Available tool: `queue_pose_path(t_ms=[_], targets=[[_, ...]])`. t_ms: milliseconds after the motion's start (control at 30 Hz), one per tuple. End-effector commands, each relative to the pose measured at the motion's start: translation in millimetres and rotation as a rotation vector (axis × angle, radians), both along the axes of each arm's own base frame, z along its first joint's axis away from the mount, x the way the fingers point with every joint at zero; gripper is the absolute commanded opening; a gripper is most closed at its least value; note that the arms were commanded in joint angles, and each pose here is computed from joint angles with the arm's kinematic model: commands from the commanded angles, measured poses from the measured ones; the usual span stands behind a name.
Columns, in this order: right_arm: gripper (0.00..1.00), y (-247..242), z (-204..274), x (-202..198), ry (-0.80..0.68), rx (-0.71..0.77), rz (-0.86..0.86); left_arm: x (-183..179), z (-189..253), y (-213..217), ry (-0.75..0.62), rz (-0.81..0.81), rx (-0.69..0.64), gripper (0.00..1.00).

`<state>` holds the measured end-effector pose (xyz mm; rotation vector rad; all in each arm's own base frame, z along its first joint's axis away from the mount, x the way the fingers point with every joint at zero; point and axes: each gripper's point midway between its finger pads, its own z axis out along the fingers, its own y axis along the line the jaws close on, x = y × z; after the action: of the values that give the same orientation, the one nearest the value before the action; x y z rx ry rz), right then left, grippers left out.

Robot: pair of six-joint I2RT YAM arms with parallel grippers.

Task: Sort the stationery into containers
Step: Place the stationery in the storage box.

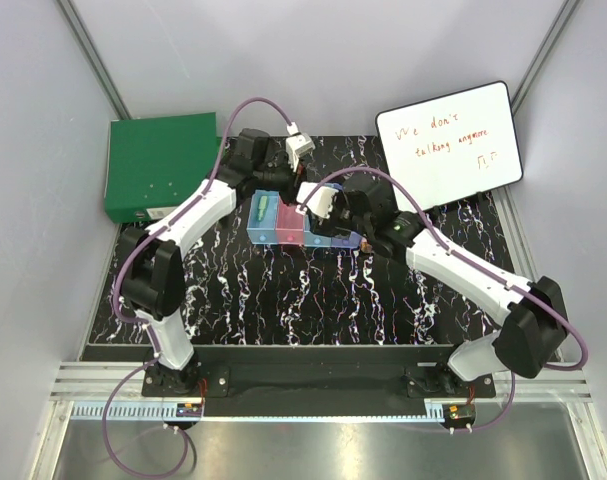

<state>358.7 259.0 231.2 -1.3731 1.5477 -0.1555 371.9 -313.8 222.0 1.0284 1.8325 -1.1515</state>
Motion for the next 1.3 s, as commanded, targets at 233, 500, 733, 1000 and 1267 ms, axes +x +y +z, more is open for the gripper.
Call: queue_pose_path(t_ms=[233, 500, 733, 1000, 1267], targets=[[0.91, -13.0, 37.9, -2.6, -0.092, 0.079, -0.068, 70.7, -48.8, 105.8, -0.241, 0.336, 0.517, 0.00], [0.92, -16.4, 28.1, -2.0, -0.096, 0.054, -0.075, 67.6, -97.0, 102.8, -0.265, 0.265, 0.694, 0.09], [0.94, -46.4, -8.9, 9.2, 0.030, 0.119, -0.226, 71.7, -110.9, 98.5, -0.241, 0.271, 0.718, 0.37], [0.95, -74.0, -61.7, 20.9, 0.280, 0.180, -0.364, 69.6, -102.2, 99.8, -0.246, 0.285, 0.706, 0.49], [0.91, -87.0, -85.4, 54.8, 0.459, 0.297, -0.473, 67.3, -66.6, 95.6, -0.284, 0.316, 0.639, 0.50]])
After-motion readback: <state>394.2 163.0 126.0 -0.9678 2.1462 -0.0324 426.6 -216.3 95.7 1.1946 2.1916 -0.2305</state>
